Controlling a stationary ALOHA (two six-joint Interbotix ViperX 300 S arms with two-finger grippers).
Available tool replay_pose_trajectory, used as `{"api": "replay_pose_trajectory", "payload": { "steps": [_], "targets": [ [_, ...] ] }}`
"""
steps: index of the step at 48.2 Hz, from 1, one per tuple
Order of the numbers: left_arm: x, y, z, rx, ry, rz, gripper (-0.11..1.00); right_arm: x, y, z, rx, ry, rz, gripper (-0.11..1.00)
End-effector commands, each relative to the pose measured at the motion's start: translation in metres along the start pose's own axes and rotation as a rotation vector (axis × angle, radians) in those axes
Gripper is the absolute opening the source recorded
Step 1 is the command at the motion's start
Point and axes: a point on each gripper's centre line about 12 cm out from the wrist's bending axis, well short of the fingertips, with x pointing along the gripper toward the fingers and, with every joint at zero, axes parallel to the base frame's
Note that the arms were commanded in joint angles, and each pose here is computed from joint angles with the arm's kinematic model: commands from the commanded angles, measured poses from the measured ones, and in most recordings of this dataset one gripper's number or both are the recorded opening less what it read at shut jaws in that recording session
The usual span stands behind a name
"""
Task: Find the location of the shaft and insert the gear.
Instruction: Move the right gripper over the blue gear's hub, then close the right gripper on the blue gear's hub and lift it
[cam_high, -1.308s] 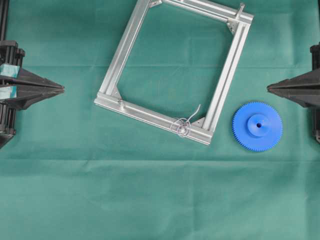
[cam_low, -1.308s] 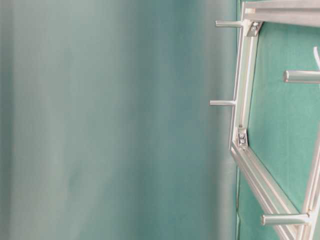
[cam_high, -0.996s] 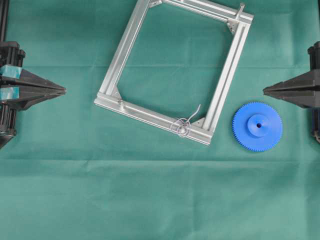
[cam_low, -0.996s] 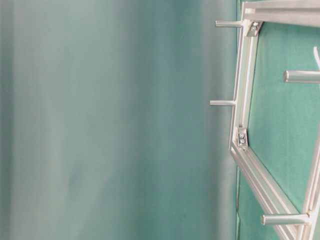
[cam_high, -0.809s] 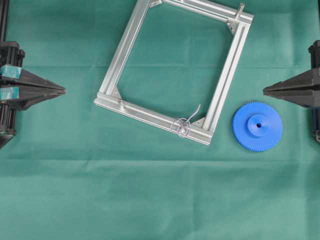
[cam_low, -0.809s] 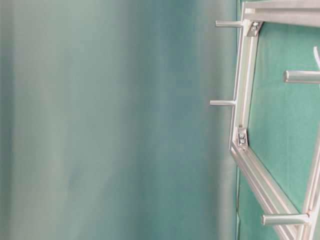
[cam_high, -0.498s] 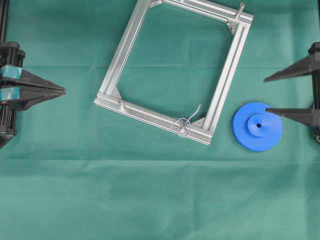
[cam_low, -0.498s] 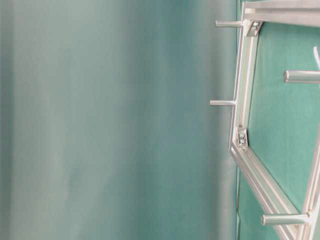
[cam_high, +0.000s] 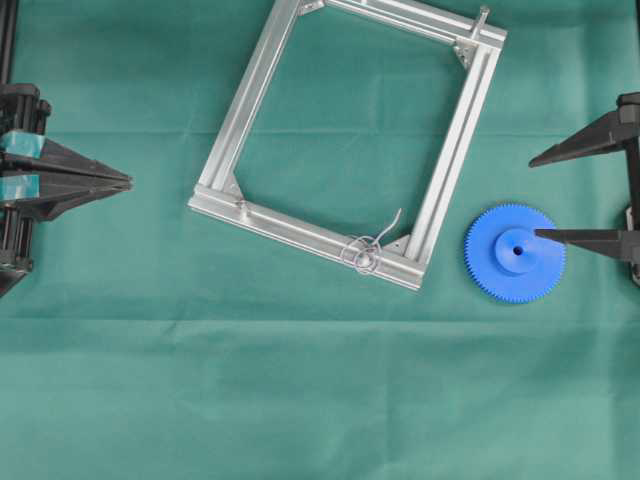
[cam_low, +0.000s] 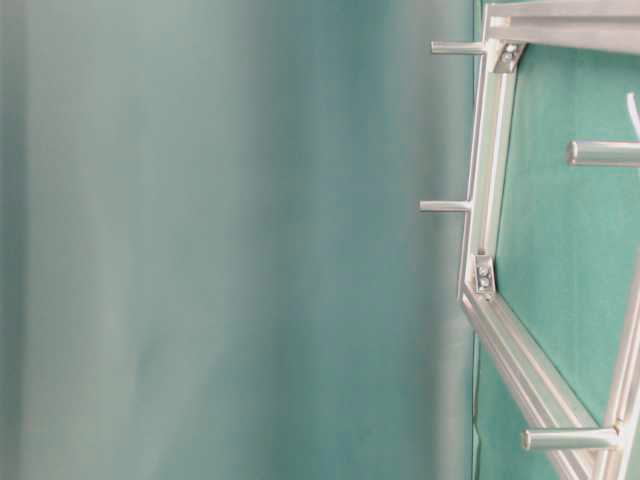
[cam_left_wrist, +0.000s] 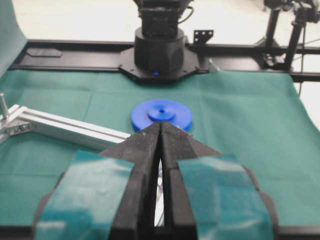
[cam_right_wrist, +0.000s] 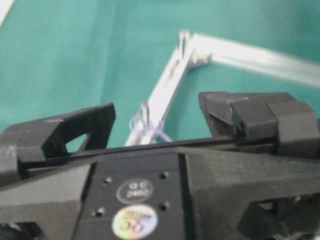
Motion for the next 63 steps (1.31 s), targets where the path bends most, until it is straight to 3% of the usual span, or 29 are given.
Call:
{"api": "replay_pose_trajectory", "payload": {
  "steps": [1,26,39,63],
  "targets": [
    [0.003,0.000,0.009,-0.002,-0.020,0.000,0.00,-0.004,0.000,0.008,0.023,0.044,-0.002,0.92],
    [0.003,0.000,0.009,0.000,-0.018,0.000,0.00,-0.004,-0.001,-0.037,0.206,0.524,-0.070,0.92],
    [0.003,0.000,0.009,-0.002,-0.018,0.000,0.00,0.014,0.001,-0.051,0.209,0.587,-0.074,0.92],
    [0.003,0.000,0.009,-0.002,-0.018,0.000,0.00,0.068,0.005,-0.102,0.218,0.815,-0.107,0.92]
  ]
}}
